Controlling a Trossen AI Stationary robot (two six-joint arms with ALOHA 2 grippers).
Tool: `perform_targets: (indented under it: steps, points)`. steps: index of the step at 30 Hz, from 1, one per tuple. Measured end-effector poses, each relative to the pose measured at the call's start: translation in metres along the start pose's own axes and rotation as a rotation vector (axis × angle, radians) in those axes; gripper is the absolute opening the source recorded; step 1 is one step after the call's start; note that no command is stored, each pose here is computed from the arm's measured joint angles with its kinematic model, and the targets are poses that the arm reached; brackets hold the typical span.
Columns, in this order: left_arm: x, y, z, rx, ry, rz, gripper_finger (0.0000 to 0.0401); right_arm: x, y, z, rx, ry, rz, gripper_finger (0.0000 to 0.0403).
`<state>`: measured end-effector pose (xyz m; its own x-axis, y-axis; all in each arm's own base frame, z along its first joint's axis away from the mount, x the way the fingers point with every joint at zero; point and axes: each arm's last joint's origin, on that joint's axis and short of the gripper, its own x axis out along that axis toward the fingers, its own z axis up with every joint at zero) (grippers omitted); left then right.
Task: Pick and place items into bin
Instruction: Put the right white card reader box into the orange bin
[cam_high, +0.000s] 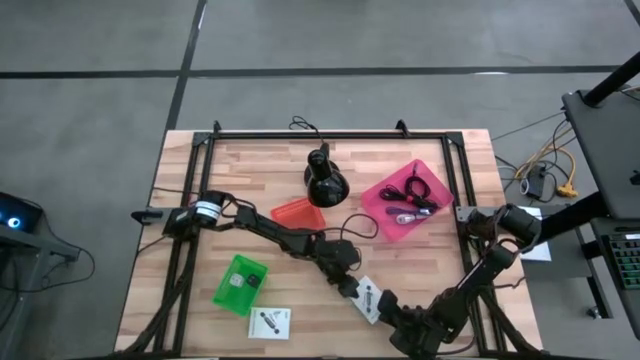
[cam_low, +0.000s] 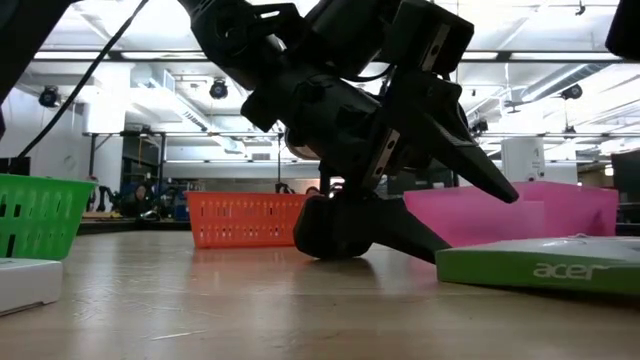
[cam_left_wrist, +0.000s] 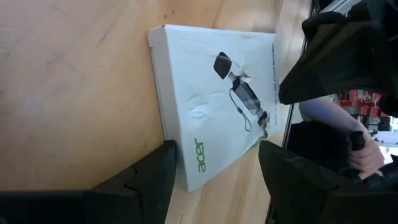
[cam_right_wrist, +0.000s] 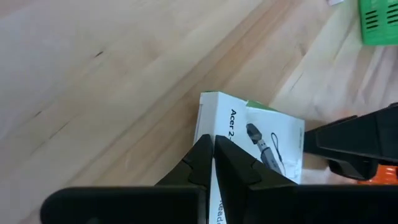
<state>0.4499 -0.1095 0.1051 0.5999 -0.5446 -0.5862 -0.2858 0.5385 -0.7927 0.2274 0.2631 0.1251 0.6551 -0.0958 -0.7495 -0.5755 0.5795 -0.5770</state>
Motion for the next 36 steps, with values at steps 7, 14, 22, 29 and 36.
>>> perform_targets:
  steps: [7, 14, 22, 29, 36]
  points:
    - [0.0, 0.001, -0.001, -0.005, 0.009, 0.016, 0.0212, -0.001, -0.002, 0.001, 0.004, 0.0, -0.059, 0.0009]
    - [0.003, 0.005, -0.002, -0.01, 0.014, 0.036, 0.0189, -0.003, -0.006, 0.006, 0.033, -0.009, -0.118, 0.0009]
    - [0.009, 0.014, -0.004, -0.018, 0.024, 0.055, 0.0158, -0.007, -0.01, 0.014, 0.014, -0.025, -0.134, 0.0009]
    - [0.01, 0.016, -0.004, -0.02, 0.017, 0.063, 0.0154, -0.007, -0.011, 0.014, 0.009, -0.022, -0.134, 0.0009]
    - [0.01, 0.016, -0.004, -0.02, 0.009, 0.069, 0.0154, -0.007, -0.01, 0.014, 0.036, -0.022, -0.132, 0.0009]
